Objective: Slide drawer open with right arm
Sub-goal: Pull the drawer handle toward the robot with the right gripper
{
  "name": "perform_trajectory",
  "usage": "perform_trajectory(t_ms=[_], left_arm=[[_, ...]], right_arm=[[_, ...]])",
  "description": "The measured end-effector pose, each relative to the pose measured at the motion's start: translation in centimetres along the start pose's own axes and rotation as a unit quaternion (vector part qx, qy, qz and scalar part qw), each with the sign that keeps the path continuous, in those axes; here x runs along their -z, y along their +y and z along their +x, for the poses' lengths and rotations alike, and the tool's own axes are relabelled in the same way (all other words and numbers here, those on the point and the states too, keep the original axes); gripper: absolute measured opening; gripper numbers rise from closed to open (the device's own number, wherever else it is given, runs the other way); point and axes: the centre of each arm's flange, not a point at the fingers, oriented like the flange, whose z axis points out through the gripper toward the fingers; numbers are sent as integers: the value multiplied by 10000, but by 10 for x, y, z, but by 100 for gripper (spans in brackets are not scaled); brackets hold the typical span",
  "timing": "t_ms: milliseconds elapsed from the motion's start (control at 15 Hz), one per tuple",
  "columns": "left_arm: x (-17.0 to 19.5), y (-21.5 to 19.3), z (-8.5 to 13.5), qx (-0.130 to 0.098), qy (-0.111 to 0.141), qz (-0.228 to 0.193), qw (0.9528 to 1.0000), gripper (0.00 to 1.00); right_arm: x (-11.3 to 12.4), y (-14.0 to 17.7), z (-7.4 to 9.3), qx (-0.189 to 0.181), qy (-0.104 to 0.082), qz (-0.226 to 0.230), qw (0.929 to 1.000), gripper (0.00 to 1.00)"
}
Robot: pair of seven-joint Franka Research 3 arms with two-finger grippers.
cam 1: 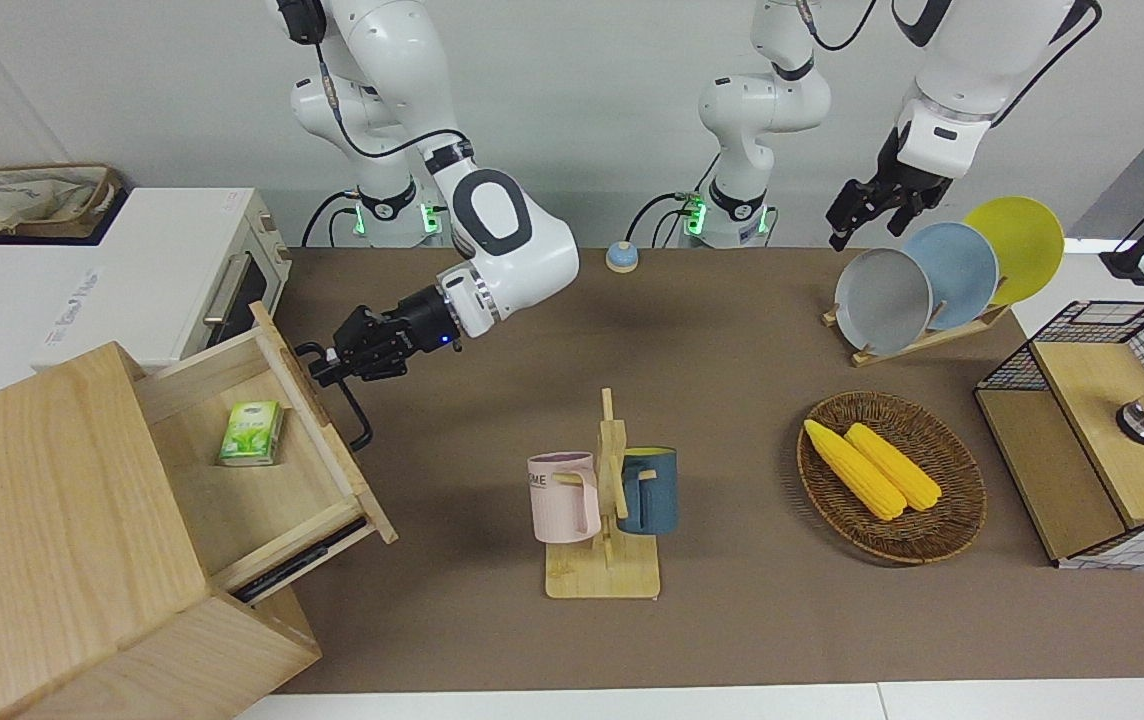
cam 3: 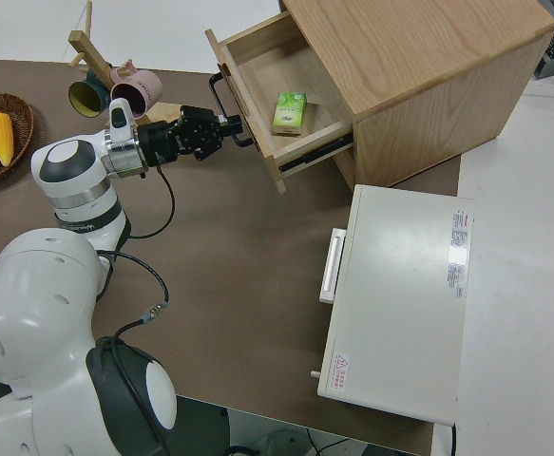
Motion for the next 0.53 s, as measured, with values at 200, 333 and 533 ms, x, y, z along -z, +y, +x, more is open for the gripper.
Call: perform_trajectory(t_ms=[200, 333, 533], left_arm=[[0, 0, 0, 0, 0, 0, 10000, 100], [0, 0, 0, 0, 0, 0, 10000, 100], [0, 0, 0, 0, 0, 0, 10000, 100]], right_arm=[[27, -2, -3, 13, -46, 98, 9999, 18], [45, -3, -6, 21, -75, 175, 9998, 18], [64, -6, -10, 51, -107, 239, 9996, 18]])
